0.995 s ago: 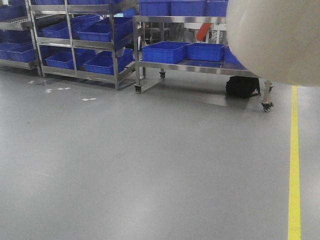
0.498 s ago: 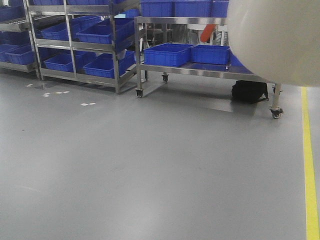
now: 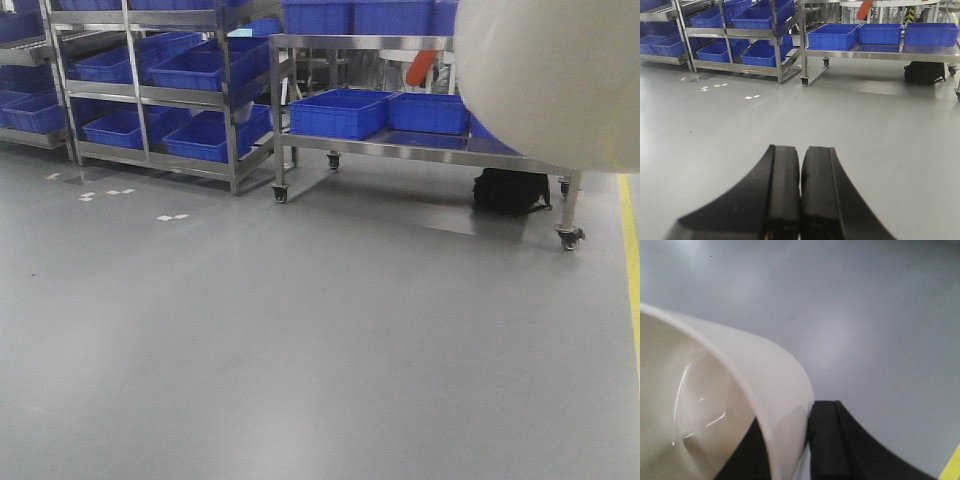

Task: Move white bin to right shelf second layer
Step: 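Carry the bin in the right gripper while driving across the floor, then keep holding the bin in the right gripper while turning past the crate racks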

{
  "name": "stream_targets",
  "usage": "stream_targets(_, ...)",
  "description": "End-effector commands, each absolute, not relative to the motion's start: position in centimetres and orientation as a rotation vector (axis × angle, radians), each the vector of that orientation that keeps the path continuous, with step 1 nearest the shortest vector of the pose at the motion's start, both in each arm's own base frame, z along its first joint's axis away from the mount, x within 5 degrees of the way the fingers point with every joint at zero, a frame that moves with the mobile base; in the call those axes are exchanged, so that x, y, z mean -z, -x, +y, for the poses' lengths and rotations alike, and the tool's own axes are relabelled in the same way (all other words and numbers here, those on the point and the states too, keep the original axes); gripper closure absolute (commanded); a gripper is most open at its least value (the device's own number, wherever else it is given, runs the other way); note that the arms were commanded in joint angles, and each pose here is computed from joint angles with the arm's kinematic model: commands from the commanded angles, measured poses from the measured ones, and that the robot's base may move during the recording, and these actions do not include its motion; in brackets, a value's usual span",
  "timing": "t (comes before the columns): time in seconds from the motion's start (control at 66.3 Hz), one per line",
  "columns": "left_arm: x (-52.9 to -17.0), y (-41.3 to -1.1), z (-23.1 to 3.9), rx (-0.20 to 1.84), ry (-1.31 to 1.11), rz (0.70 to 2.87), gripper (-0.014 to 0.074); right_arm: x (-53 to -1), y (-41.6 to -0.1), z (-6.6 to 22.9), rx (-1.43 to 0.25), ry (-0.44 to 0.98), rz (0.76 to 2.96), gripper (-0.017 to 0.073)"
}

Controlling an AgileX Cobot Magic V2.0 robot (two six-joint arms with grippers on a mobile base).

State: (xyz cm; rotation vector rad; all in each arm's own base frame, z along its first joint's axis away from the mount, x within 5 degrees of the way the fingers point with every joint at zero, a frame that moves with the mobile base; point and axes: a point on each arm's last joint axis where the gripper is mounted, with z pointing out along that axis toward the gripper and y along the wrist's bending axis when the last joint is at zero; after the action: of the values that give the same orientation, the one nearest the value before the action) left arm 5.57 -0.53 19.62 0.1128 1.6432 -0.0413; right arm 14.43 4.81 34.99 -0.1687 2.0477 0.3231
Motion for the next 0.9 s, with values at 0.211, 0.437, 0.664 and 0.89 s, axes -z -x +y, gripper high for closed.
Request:
stream_targets(0.211,-19.17,-5.71,-0.58,0.049,-0.111,1.591,0.0509,-37.04,-14.51,4.77,-0.339,0.156,1.906,0.0507)
stream_targets(0.437,-19.17,-5.71,-0.58,0.049,-0.111,1.591,0.0509,-37.04,-14.51,4.77,-0.339,0.156,1.906,0.0507)
stream_targets(0.664,-19.17,-5.71,-0.58,0.049,-0.111,1.591,0.0509,-37.04,-14.51,4.77,-0.339,0.156,1.906,0.0507)
stream_targets(0.89,-19.17,-5.71,-0.58,0.049,-0.111,1.591,0.0509,-37.04,-14.51,4.77,-0.339,0.156,1.906,0.0507)
